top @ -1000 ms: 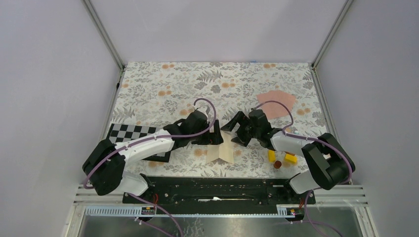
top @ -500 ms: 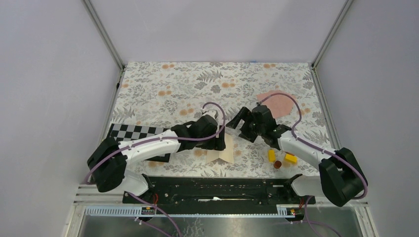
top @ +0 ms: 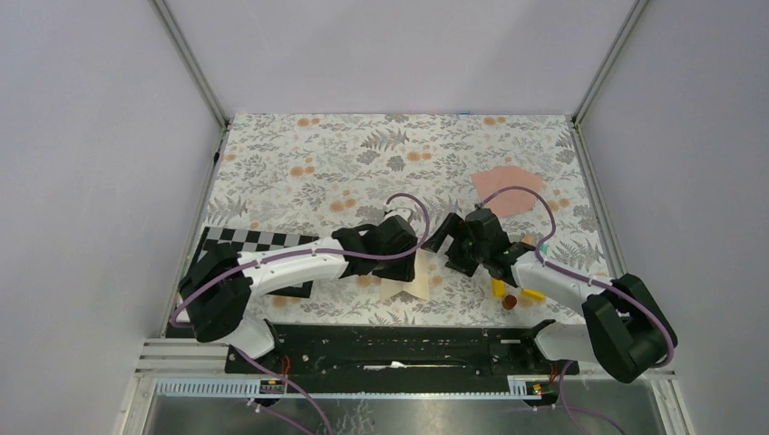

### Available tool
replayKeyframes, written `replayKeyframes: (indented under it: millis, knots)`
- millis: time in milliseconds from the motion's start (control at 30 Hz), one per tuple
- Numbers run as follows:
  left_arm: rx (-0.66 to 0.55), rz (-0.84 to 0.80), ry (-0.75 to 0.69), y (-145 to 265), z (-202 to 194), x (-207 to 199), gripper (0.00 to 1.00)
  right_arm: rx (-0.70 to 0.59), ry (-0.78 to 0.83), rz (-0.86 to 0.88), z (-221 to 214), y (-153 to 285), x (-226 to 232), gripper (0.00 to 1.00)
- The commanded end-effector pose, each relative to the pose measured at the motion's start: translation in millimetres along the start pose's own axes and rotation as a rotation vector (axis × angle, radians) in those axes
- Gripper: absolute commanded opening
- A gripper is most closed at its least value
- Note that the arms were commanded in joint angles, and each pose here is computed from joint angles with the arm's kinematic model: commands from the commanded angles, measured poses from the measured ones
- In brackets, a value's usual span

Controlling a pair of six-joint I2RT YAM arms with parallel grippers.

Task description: Place the letter into the envelope and seal it

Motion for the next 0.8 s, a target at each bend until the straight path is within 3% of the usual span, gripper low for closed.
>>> replayKeyframes:
  millis: [0, 533, 767]
  knots:
    - [-0.031, 0.007, -0.007, 4, 10, -9, 0.52, 0.007, -0.003, 0.071, -3, -8, 7, 0.99]
    - [-0.108, -0.027, -0.046, 28, 30, -20, 0.00, 0.032, -0.008, 0.164, 3, -3, 38, 0.99]
    - [-0.254, -0.041, -0.113, 42, 51, -19, 0.00, -0.031, -0.027, 0.150, 19, 32, 59, 0.99]
Point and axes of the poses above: each gripper's point midway between its finger pads, its own y axis back along the fingers, its own x axis along the line the jaws close on, z = x × y, the point moved 4 cm from there along y, back along the fingers
